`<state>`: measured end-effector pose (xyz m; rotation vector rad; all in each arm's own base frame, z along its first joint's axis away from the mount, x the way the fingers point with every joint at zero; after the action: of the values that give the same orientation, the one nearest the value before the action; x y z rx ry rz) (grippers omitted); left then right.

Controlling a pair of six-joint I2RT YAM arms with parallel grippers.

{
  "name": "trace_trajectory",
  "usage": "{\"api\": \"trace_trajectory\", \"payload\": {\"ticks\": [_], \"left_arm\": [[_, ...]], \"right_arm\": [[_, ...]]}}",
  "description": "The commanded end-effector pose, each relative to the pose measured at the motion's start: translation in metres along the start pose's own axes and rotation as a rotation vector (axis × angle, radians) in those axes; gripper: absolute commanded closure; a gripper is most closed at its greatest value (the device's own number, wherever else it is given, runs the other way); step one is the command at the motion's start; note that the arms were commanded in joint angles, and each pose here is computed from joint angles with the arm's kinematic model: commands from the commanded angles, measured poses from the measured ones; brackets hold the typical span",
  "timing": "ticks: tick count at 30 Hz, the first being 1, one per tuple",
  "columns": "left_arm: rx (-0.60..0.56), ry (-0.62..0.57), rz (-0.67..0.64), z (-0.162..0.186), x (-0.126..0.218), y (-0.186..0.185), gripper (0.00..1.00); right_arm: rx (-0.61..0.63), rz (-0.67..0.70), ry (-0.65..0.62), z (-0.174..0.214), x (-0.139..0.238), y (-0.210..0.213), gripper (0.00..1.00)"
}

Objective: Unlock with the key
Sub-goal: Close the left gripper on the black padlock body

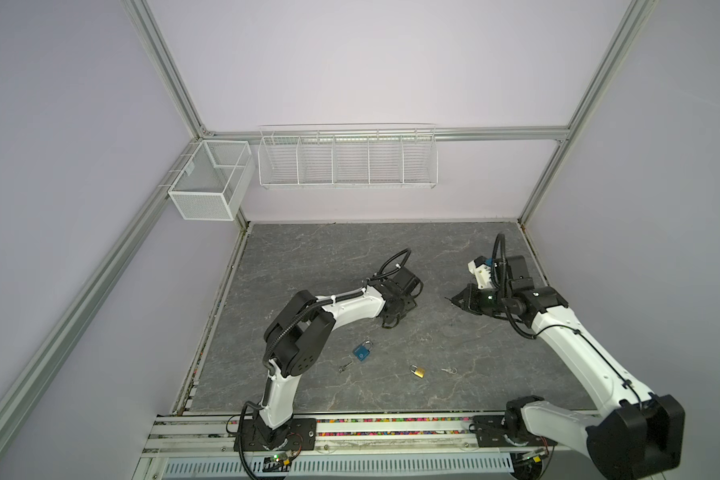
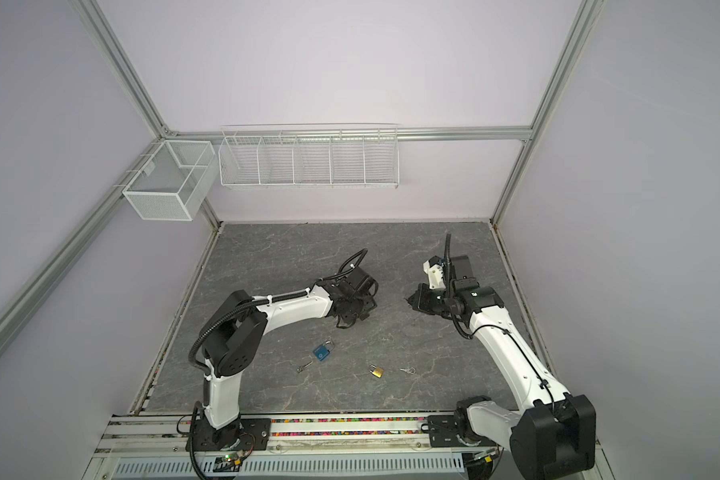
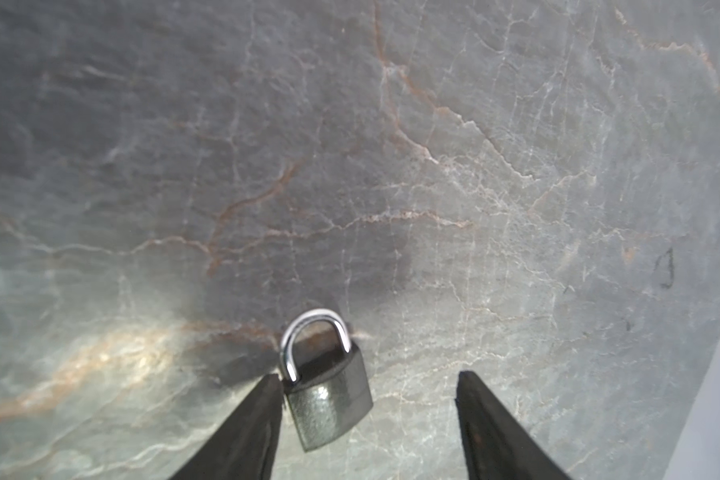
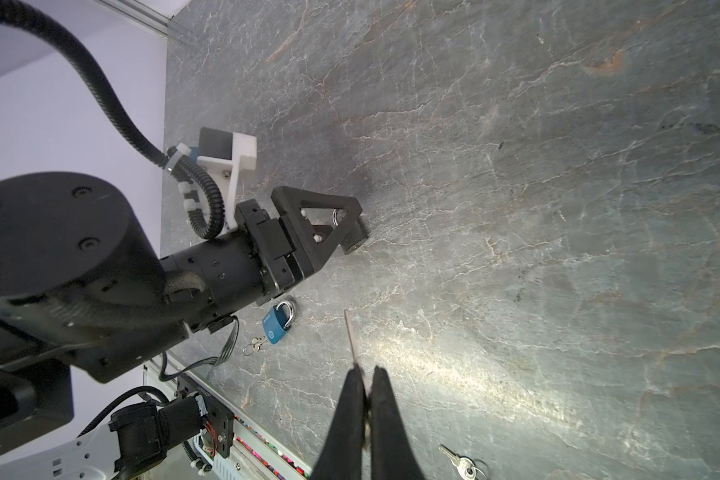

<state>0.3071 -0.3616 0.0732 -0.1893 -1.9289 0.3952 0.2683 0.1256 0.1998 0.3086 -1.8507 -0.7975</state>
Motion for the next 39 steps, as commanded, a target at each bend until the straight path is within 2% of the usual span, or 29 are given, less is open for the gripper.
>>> {"api": "trace_trajectory", "payload": {"ticks": [1, 9, 14, 18, 39], "left_arm": [[-0.080, 0.043, -0.088, 0.004, -0.004, 0.010, 0.35], [-0.229, 0.053, -0.182, 0.007, 0.004, 0.001, 0.38], [-0.267, 0.094, -0.264, 0.015, -0.003, 0.009, 0.40], [-0.294, 0.074, -0.338, 0.015, 0.003, 0.015, 0.40], [-0.286, 0.093, -0.354, 0.016, -0.016, 0.008, 0.50]], "right_arm": [[-0.017, -0.035, 0.026, 0.006, -0.001, -0.001, 0.94], [-0.099, -0.084, 0.022, -0.004, 0.002, -0.009, 0.94], [-0.106, -0.089, 0.018, -0.004, 0.004, -0.011, 0.94], [-0.114, -0.094, 0.009, -0.004, 0.007, -0.013, 0.94], [-0.152, -0.105, 0.018, 0.001, 0.003, -0.019, 0.94]]}}
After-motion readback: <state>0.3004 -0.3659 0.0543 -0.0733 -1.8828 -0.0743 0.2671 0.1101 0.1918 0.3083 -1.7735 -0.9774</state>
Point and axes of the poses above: each gripper's point midway between its finger pads, its own x axis back along the fingers, its own y axis along the line the jaws close on, z = x × y, the point moved 3 cm from there along x, back along the fingers, and after that the axes turned 14 degrees about -x, right-handed, at the moved point
